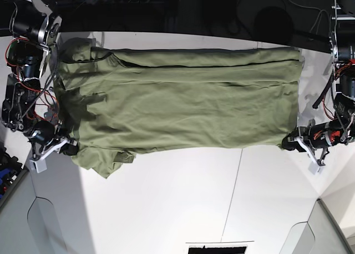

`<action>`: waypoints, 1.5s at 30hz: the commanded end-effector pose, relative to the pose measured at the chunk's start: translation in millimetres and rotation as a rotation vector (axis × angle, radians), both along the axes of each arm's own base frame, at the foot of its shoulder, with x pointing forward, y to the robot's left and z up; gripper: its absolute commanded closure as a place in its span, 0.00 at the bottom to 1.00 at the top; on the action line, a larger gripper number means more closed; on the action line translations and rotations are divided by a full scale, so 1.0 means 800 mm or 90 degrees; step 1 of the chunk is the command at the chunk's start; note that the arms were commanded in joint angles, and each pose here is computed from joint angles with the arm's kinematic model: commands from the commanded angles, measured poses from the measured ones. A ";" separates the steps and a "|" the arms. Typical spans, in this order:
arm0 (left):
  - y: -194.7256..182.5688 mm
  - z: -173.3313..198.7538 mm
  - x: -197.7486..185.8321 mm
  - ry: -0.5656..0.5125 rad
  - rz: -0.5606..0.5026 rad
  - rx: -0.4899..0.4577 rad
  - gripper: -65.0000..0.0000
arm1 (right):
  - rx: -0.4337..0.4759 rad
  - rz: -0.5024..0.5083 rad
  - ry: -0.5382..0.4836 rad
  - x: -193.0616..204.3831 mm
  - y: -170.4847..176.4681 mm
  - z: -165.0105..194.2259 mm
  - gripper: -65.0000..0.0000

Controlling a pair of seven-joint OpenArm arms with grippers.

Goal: Layout the t-shirt on the table in an organized manner, then fold the t-shirt properly
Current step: 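Grasp the hem corners and fold the hem up onto the folded strip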

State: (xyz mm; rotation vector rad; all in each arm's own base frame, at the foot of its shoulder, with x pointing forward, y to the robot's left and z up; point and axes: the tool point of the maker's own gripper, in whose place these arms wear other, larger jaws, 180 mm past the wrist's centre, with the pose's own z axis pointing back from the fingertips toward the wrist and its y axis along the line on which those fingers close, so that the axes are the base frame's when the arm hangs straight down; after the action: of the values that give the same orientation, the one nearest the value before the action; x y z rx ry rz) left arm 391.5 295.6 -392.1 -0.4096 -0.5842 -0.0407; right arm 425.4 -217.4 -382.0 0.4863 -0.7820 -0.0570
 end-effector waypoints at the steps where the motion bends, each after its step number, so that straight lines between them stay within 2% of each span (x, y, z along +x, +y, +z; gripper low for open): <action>1: 0.009 0.036 0.019 -0.042 -0.003 -0.001 1.00 | 0.003 -0.004 -0.052 0.017 -0.012 0.038 1.00; 5: 0.015 0.052 0.002 -0.024 -0.030 -0.004 1.00 | 0.000 0.018 -0.058 0.000 -0.022 0.058 1.00; 14: 0.038 0.059 -0.057 0.022 -0.079 0.028 1.00 | -0.074 0.043 -0.022 -0.073 -0.062 0.041 1.00; 18: 0.030 0.053 -0.086 0.057 -0.113 0.024 1.00 | -0.102 0.061 -0.007 -0.102 -0.063 0.031 1.00; 24: 0.013 0.035 -0.119 0.091 -0.157 0.031 1.00 | -0.113 0.078 0.017 -0.134 -0.057 0.014 1.00; 30: 0.002 0.013 -0.149 0.123 -0.172 0.023 1.00 | -0.132 0.079 0.054 -0.157 -0.062 -0.008 1.00; 31: -0.001 0.011 -0.150 0.124 -0.173 0.020 1.00 | -0.141 0.075 0.060 -0.158 -0.065 -0.010 0.95; 33: -0.007 0.009 -0.148 0.119 -0.173 0.012 1.00 | -0.158 0.070 0.065 -0.159 -0.071 -0.013 0.67; 34: -0.011 0.009 -0.147 0.115 -0.172 0.007 1.00 | -0.162 0.068 0.062 -0.158 -0.072 -0.012 0.58; 35: -0.013 0.009 -0.145 0.109 -0.171 0.004 1.00 | -0.161 0.064 0.057 -0.156 -0.074 -0.011 0.53; 38: -0.016 0.008 -0.145 0.109 -0.171 0.000 0.93 | -0.158 0.035 0.027 -0.148 -0.086 0.003 0.51; 45: -0.016 0.008 -0.145 0.109 -0.171 0.000 0.92 | -0.148 -0.042 -0.051 -0.122 -0.125 0.049 0.51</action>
State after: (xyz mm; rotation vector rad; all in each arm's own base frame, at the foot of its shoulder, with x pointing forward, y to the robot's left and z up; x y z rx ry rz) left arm 264.5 276.1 -400.5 -0.4958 -0.3137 -0.2504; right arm 316.5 -309.2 -363.2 0.2587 -0.8061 -0.0152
